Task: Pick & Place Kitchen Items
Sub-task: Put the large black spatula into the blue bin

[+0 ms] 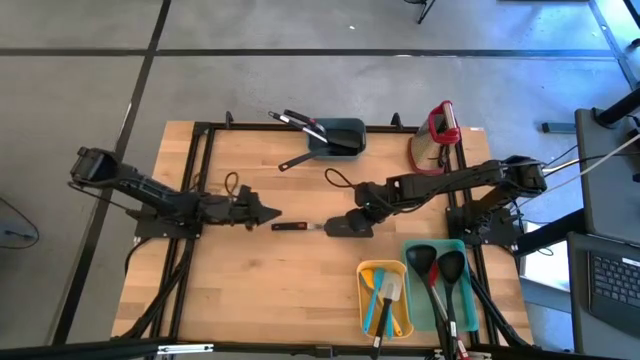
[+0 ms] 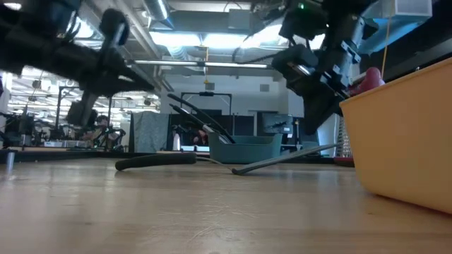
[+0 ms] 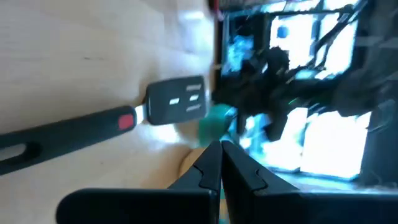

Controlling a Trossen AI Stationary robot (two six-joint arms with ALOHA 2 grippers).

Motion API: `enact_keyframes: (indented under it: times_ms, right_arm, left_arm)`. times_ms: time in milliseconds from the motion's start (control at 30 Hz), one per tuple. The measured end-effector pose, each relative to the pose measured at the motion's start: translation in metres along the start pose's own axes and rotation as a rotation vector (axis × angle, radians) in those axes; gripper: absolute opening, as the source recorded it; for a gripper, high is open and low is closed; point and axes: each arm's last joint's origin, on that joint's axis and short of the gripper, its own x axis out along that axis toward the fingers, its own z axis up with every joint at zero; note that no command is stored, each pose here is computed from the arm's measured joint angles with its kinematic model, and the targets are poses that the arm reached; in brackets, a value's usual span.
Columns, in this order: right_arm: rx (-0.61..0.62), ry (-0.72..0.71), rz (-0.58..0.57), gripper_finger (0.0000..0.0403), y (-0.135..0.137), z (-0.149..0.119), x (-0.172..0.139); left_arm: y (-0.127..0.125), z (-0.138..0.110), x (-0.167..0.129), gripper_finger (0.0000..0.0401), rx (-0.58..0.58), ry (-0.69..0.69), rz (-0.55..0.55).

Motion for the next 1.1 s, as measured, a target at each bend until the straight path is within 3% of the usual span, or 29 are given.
enact_keyframes:
  times_ms: [200,333,433,600,733,900,1100]
  right_arm:
    - [0.022,0.03,-0.033,0.0,-0.013,-0.006,0.01]
    - [0.02,0.031,-0.037,0.0,-0.018,-0.008,0.014]
    - [0.022,0.028,-0.032,0.0,-0.024,-0.01,0.02]
    - [0.05,0.033,-0.049,0.0,-0.039,-0.015,0.03]
    - [0.058,0.041,-0.064,0.0,-0.048,-0.02,0.036]
    - [0.068,0.034,-0.039,0.0,-0.053,-0.022,0.041]
    - [0.076,0.041,-0.041,0.0,-0.053,-0.021,0.048]
  left_arm:
    - [0.02,0.001,-0.013,0.0004,-0.093,0.022,-0.039]
    - [0.02,-0.001,-0.013,0.0014,-0.08,0.056,-0.034]
    - [0.016,0.0,-0.012,0.0019,-0.003,-0.018,-0.043]
    - [0.02,-0.005,-0.006,0.0005,0.042,0.027,0.138]
    - [0.023,-0.006,-0.006,0.0007,0.004,0.085,0.186]
    - [0.022,-0.008,-0.006,0.0042,-0.014,0.152,0.183]
    - [0.019,-0.01,-0.007,0.0114,-0.04,0.196,0.162]
